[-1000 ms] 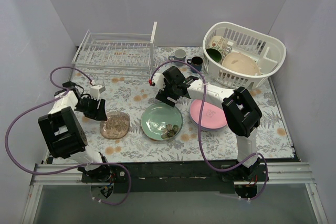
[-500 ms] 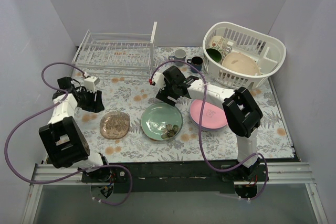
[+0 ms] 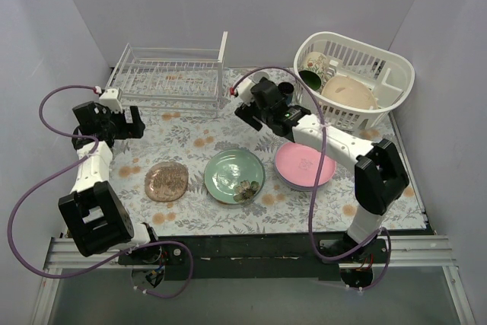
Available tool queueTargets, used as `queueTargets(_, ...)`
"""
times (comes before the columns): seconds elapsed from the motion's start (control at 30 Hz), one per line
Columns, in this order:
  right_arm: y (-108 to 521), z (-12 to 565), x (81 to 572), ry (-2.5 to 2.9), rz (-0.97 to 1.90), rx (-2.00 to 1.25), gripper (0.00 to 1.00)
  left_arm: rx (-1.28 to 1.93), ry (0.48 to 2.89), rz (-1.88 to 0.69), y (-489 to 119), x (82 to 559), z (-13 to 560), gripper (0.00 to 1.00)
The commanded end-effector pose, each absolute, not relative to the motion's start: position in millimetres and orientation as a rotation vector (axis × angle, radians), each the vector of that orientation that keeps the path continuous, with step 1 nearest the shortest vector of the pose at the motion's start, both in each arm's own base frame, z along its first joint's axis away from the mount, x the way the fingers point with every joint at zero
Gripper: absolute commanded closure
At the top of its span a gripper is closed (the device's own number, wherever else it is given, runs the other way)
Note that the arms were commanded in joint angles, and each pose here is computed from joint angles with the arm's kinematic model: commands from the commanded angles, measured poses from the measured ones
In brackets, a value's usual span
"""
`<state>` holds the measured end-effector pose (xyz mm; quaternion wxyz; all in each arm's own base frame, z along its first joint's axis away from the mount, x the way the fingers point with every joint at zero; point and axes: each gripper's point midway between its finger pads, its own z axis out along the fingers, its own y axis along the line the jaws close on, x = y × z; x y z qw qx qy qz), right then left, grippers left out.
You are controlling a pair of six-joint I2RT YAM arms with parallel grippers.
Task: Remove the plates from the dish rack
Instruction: Reset both arms
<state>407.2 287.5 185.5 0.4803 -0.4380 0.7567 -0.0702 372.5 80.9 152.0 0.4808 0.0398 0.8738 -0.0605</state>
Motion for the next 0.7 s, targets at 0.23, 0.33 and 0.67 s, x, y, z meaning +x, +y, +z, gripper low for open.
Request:
queueTargets(0.23,141.3,288.0,456.0,1.776,-0.198,-0.369,0.01,-0.101,1.852,-0.009,106.5,414.2,218.8,0.02)
queueTargets(0.33,105.4,304.5,459.7,1.748,-0.249,-0.277,0.01,-0.119,1.830,0.010,108.9,419.6,224.0,0.02)
queueTargets(0.67,37.4,320.6,445.3,1.645,-0.409,-0.132,0.01,-0.127,1.770,0.005,107.4,429.2,238.4,0.02)
